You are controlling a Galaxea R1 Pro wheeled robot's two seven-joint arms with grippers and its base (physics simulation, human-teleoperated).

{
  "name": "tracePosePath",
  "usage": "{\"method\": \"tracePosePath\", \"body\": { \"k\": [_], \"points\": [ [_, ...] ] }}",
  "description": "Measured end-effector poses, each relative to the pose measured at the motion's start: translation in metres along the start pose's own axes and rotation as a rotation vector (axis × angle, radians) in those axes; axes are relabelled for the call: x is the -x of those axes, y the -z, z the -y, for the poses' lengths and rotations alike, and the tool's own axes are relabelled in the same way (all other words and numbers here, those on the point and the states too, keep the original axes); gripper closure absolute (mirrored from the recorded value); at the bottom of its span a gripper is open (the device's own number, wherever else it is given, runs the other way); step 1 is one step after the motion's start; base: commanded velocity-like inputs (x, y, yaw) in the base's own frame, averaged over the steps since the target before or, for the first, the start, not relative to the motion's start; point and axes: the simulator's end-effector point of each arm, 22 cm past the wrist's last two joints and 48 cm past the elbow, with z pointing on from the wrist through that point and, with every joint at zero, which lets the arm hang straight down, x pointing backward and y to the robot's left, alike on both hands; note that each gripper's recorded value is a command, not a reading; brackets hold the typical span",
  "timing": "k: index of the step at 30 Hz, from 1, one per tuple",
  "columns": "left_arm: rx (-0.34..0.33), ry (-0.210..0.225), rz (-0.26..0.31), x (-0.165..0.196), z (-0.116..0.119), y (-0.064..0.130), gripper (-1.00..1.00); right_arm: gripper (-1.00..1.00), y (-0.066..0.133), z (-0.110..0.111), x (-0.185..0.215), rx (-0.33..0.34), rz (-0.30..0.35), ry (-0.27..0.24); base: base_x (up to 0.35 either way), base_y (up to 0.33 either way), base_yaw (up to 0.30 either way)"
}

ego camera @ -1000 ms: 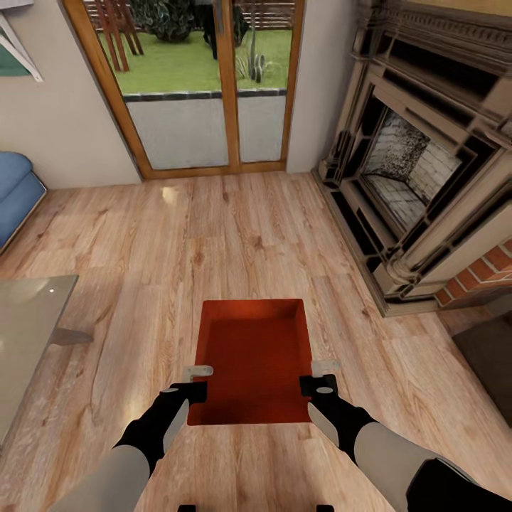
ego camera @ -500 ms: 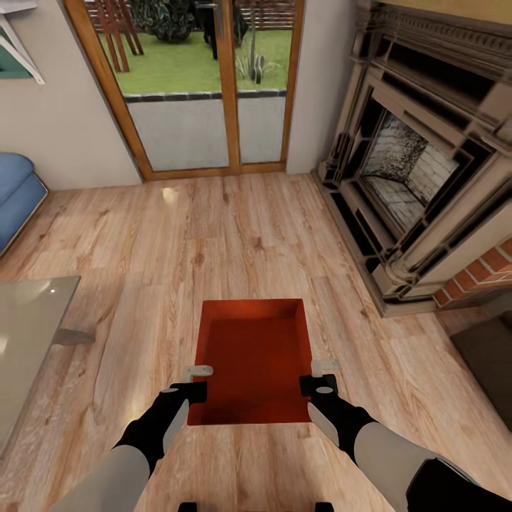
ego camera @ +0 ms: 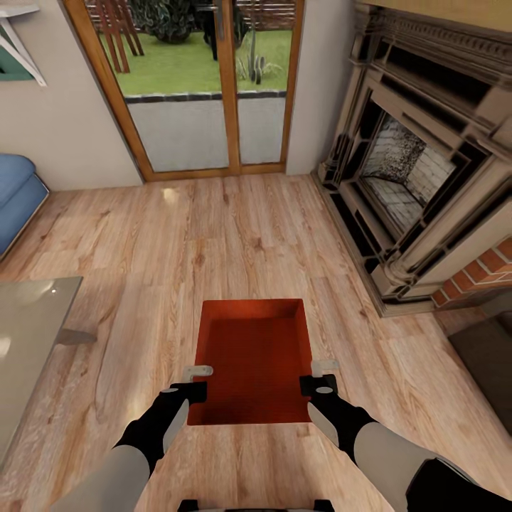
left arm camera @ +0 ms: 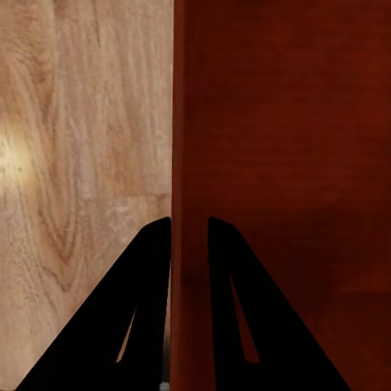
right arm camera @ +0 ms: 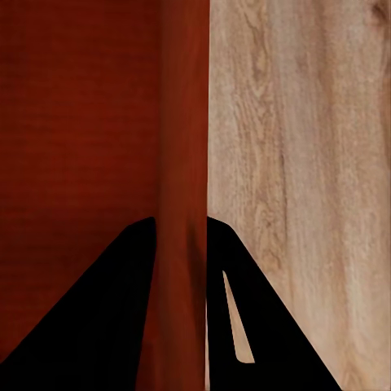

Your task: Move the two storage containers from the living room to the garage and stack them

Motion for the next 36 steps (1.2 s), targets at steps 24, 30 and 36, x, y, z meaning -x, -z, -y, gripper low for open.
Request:
{"method": "tracePosePath", "body": {
  "k": [24, 30, 36],
  "points": [
    [0.000, 0.001, 0.035, 0.015, 0.000, 0.032, 1.00, 1.00, 0.031, 0.005, 0.019, -0.005, 0.035, -0.003, 0.000, 0.000, 0.000],
    [-0.001, 0.001, 0.045, 0.019, 0.000, 0.040, 1.00, 1.00, 0.039, 0.006, 0.024, -0.006, 0.044, -0.004, 0.000, 0.000, 0.000],
    [-0.001, 0.001, 0.054, 0.022, 0.000, 0.048, 1.00, 1.00, 0.046, 0.007, 0.028, -0.007, 0.053, -0.005, 0.000, 0.000, 0.000]
  ]
}}
